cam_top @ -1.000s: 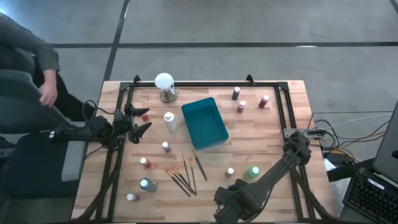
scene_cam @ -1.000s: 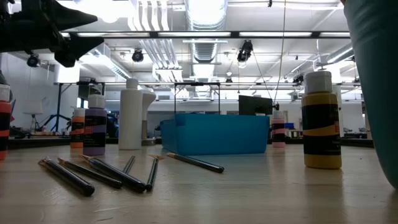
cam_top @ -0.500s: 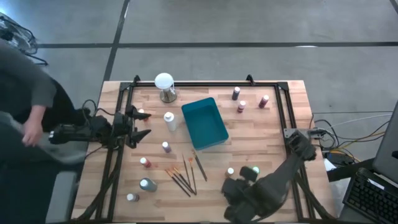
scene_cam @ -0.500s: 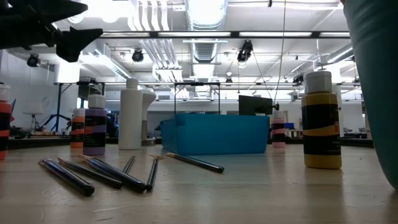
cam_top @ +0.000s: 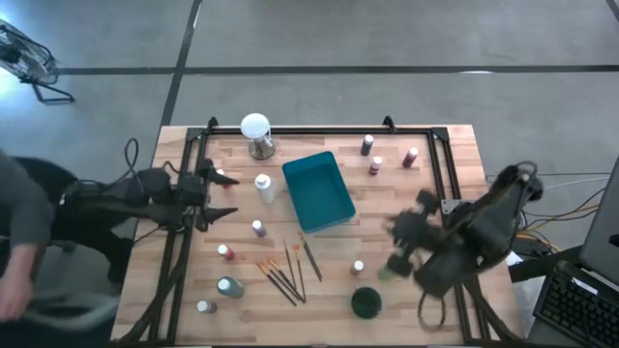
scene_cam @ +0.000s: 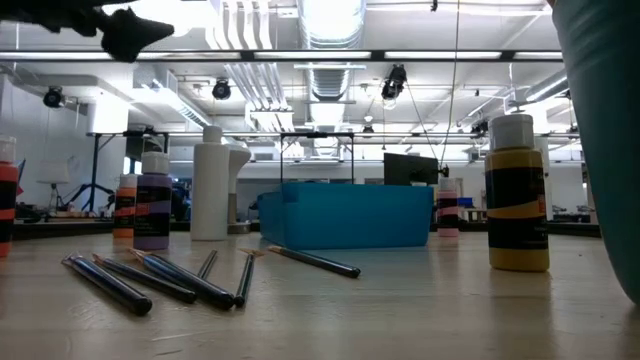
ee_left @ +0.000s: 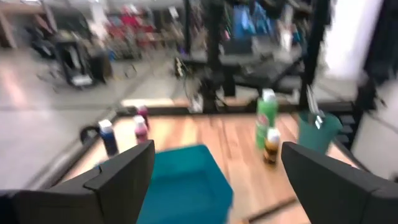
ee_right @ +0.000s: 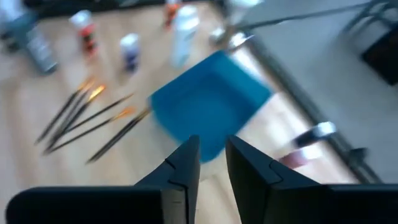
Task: Pick & Place Paint Supplies
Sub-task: Put the gold paint brush into the green cup
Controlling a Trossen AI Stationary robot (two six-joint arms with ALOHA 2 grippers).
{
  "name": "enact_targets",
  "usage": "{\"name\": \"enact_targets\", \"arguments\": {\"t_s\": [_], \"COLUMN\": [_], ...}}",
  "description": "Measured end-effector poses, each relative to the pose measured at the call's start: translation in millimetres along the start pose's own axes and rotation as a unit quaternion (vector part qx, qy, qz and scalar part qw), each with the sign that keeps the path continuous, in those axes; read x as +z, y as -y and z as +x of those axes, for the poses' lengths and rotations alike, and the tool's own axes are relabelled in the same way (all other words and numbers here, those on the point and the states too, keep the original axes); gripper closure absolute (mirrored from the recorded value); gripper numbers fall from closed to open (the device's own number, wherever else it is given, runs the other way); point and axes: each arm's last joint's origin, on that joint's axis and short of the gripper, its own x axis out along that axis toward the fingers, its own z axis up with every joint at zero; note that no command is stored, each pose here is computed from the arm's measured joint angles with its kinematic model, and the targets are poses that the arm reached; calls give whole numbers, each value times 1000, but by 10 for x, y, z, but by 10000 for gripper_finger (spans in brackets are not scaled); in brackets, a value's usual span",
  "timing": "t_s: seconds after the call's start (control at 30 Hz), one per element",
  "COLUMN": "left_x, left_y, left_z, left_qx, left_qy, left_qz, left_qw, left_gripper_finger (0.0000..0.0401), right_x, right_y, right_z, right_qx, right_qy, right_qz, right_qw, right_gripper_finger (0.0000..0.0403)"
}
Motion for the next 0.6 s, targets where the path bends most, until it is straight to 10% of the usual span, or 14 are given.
{"name": "enact_targets", "arguments": {"t_s": [0.6], "left_x": [201], "left_y": [175], "left_z": [681], "left_qx": [-101], "left_qy": [-362], "left_qz": [-6], "left_qw": [927], "left_gripper_finger": [46], "right_x": [-607], "right_y": [1330], "right_z": [305], "right_qx": [-137], "right_qy": [17], "right_qz": [78], "right_qw": [987], "right_gripper_finger": [293]}}
